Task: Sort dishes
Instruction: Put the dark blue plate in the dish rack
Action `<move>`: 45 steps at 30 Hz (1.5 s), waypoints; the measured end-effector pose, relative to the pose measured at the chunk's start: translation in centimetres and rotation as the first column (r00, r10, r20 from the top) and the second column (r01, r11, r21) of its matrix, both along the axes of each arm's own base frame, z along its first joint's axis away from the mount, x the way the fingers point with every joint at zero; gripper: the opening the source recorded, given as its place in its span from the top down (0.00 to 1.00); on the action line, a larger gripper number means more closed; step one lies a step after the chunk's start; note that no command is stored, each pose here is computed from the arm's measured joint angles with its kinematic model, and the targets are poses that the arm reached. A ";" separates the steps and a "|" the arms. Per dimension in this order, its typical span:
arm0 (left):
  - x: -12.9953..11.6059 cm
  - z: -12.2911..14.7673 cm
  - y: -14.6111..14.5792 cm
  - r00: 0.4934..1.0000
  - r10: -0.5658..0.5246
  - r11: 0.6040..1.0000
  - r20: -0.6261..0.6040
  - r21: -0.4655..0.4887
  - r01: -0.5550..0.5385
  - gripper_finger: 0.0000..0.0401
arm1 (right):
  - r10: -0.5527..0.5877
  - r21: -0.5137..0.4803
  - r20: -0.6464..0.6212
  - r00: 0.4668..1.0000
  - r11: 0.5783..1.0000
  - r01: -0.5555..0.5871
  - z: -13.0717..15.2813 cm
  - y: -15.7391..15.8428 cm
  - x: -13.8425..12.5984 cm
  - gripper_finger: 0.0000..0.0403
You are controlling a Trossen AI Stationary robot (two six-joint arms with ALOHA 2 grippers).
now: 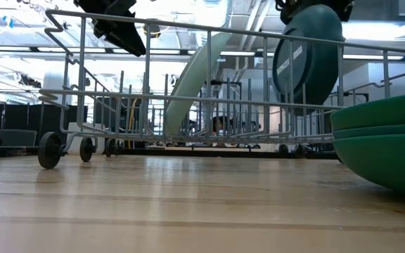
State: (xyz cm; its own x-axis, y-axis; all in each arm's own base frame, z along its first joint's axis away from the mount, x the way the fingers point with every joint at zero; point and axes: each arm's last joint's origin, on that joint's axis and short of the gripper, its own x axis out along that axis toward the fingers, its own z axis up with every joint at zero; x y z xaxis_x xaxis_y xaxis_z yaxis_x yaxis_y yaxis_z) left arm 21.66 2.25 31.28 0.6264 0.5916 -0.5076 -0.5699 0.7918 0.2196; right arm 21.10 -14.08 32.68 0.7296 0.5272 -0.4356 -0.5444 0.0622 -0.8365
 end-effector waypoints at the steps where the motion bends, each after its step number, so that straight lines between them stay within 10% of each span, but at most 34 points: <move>1: 0.0 0.0 0.0 1.000 0.000 1.000 0.000 0.000 0.000 0.57 | -0.010 0.014 -0.009 1.000 1.000 0.010 -0.1 -0.2 0.0 0.99; 45: 0.0 0.0 0.0 1.000 -0.001 1.000 0.003 -0.009 0.001 0.57 | -0.332 0.140 -0.364 0.870 0.904 0.404 -0.5 -1.4 -0.8 0.92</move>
State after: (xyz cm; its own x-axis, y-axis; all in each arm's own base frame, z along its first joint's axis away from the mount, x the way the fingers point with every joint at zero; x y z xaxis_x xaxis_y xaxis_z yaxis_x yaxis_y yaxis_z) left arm 21.67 2.23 31.27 0.6287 0.5867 -0.5105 -0.5699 0.7942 0.2108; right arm 20.28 -15.46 32.14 0.7245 0.3516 -0.5928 -0.6851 0.4618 -0.5634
